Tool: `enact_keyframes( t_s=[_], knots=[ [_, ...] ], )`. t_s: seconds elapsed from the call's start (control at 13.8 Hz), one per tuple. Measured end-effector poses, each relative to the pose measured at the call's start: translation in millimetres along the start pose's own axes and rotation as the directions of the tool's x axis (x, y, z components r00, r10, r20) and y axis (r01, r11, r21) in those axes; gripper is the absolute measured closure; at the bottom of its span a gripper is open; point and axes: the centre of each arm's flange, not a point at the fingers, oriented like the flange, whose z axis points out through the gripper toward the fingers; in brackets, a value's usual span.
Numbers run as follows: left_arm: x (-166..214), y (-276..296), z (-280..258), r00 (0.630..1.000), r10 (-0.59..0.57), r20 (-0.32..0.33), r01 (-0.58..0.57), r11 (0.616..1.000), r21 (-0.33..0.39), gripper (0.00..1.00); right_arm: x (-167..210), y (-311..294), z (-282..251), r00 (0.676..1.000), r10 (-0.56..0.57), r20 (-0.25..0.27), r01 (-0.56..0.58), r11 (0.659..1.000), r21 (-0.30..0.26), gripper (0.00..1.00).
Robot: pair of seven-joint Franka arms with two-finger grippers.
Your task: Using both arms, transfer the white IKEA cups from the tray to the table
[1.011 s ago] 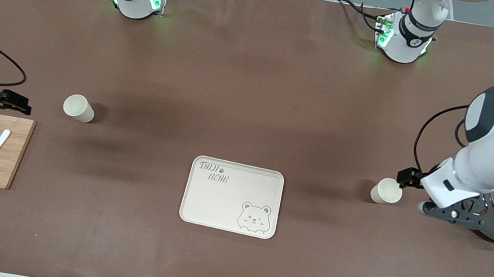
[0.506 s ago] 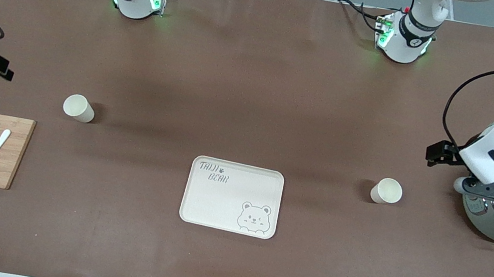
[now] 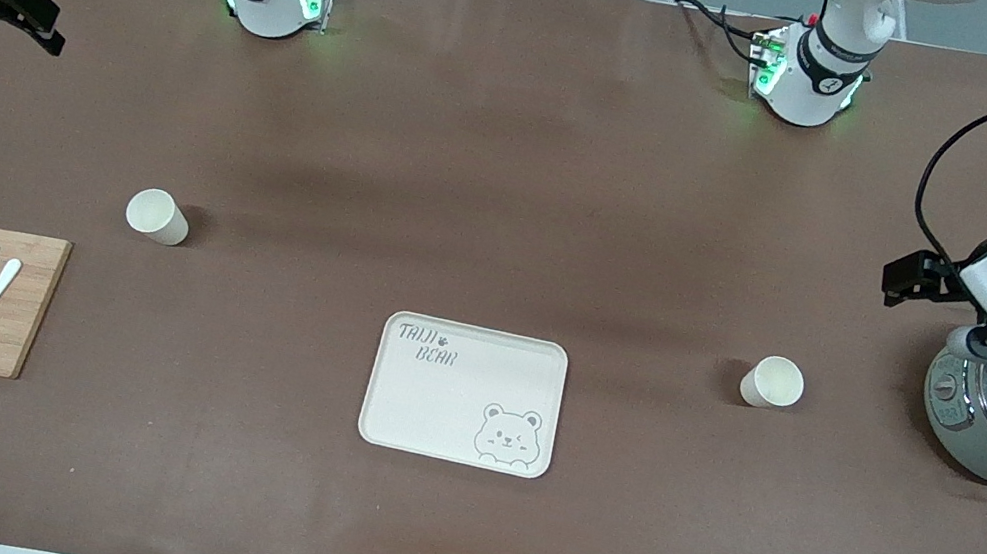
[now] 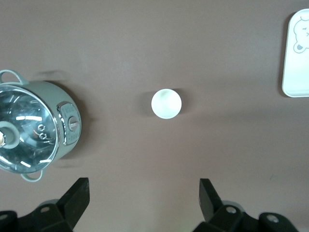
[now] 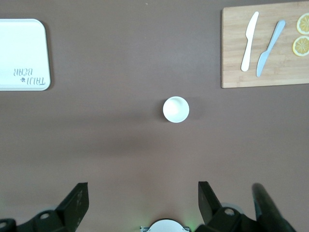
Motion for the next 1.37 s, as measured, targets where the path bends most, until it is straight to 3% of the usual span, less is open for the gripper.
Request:
enact_keyframes(
  t_s=[0.58,0.87,1.37],
  knots=[
    [-44,-8,-8,0.999,-0.026,0.019,0.027,0.998,-0.050,0.00,15,18,-5,0.996,-0.075,-0.055,0.075,0.997,-0.003,0.00],
    [-63,-26,-14,0.998,-0.060,0.011,0.060,0.996,-0.069,0.00,25,17,-3,0.997,-0.076,-0.014,0.076,0.997,-0.002,0.00],
    [-61,-21,-15,0.999,-0.054,-0.003,0.054,0.996,-0.070,0.00,26,17,-2,0.996,-0.084,-0.010,0.084,0.996,-0.002,0.00]
  ],
)
